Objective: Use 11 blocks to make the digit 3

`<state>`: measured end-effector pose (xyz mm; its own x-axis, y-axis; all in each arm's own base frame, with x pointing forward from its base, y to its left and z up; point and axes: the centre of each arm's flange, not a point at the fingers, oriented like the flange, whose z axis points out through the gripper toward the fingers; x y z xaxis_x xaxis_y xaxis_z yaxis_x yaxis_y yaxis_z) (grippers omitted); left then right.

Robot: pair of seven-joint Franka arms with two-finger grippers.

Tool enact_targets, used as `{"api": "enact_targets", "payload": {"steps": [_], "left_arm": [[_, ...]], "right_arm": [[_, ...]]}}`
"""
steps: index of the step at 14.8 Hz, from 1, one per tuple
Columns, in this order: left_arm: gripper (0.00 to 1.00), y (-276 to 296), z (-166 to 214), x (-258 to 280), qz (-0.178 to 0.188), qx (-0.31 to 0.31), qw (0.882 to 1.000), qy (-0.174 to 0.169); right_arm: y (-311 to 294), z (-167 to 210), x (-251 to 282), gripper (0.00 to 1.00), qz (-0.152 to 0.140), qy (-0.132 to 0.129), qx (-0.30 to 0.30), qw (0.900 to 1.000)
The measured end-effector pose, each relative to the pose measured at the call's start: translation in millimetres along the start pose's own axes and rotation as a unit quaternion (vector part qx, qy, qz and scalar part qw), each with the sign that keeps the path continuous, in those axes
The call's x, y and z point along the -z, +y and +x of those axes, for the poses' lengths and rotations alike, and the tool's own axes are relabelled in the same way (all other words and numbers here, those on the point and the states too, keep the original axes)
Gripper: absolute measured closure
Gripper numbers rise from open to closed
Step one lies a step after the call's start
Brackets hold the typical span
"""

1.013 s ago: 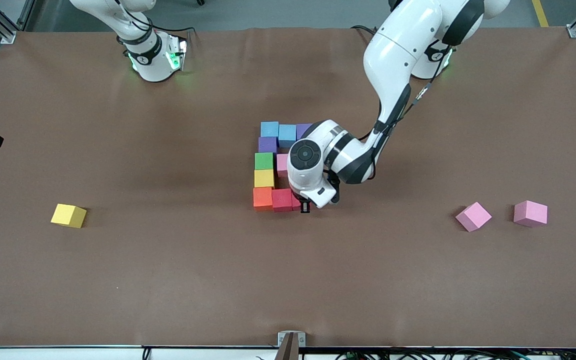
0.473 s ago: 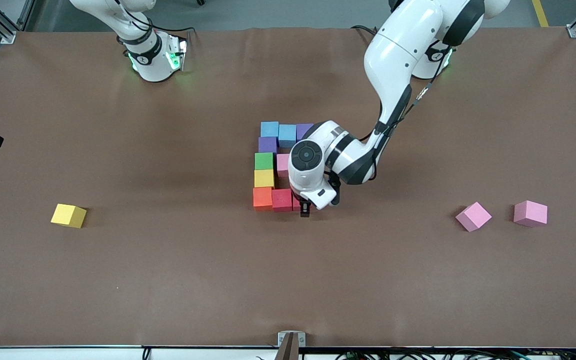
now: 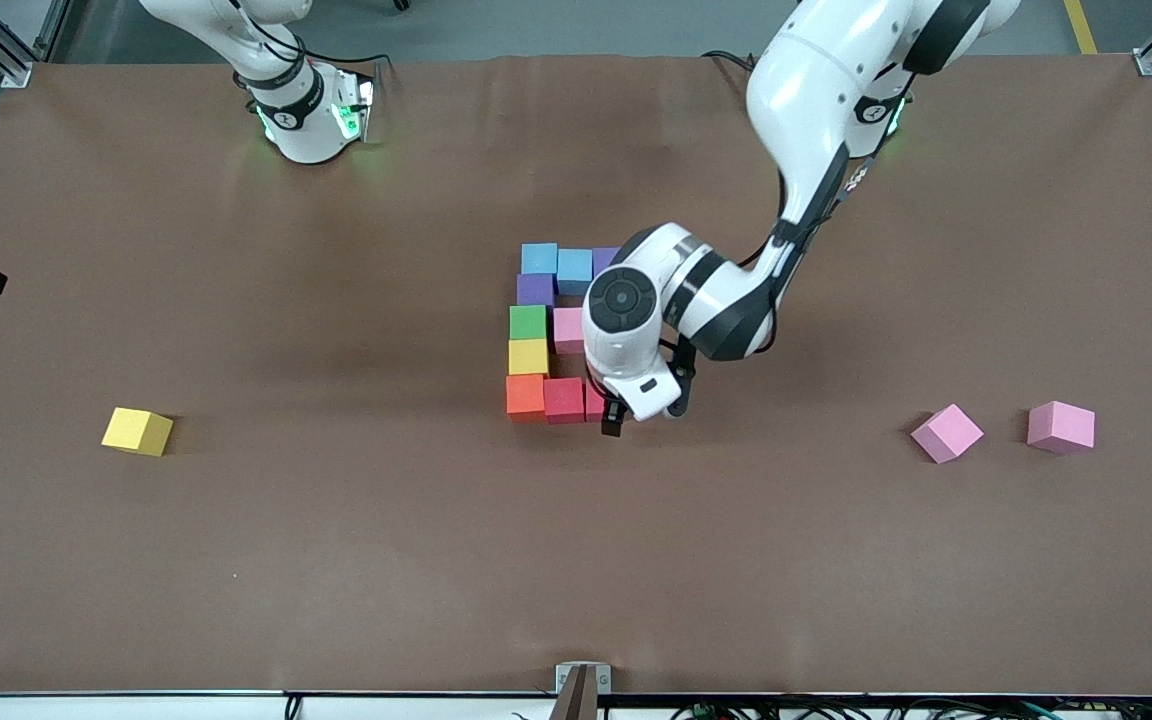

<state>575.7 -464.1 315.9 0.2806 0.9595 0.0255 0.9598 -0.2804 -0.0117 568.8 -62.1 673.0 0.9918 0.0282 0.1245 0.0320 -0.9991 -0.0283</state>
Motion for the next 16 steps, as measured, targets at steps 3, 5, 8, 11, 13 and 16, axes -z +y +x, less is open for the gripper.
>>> {"api": "enact_targets", "payload": {"steps": [3, 5, 8, 11, 13, 16], "left_arm": [[0.0, -1, 55, 91, 0.002, -0.057, 0.998, -0.013], [0.0, -9, 98, 138, 0.014, -0.12, 0.993, -0.014], [0.0, -26, 140, 190, 0.021, -0.211, 0.977, -0.015], [0.0, -47, 180, 238, 0.021, -0.304, 0.952, -0.015], [0.0, -60, 219, 264, 0.022, -0.365, 0.931, -0.017], [0.0, -74, 281, 285, 0.029, -0.459, 0.888, -0.004]], "right_arm": [[0, 0, 0, 0.0, 0.0, 0.0, 0.0, 1.0], [0, 0, 0, 0.0, 0.0, 0.0, 0.0, 1.0], [0, 0, 0, 0.0, 0.0, 0.0, 0.0, 1.0], [0, 0, 0, 0.0, 0.0, 0.0, 0.0, 1.0], [0, 0, 0, 0.0, 0.0, 0.0, 0.0, 1.0], [0, 0, 0, 0.0, 0.0, 0.0, 0.0, 1.0]]}}
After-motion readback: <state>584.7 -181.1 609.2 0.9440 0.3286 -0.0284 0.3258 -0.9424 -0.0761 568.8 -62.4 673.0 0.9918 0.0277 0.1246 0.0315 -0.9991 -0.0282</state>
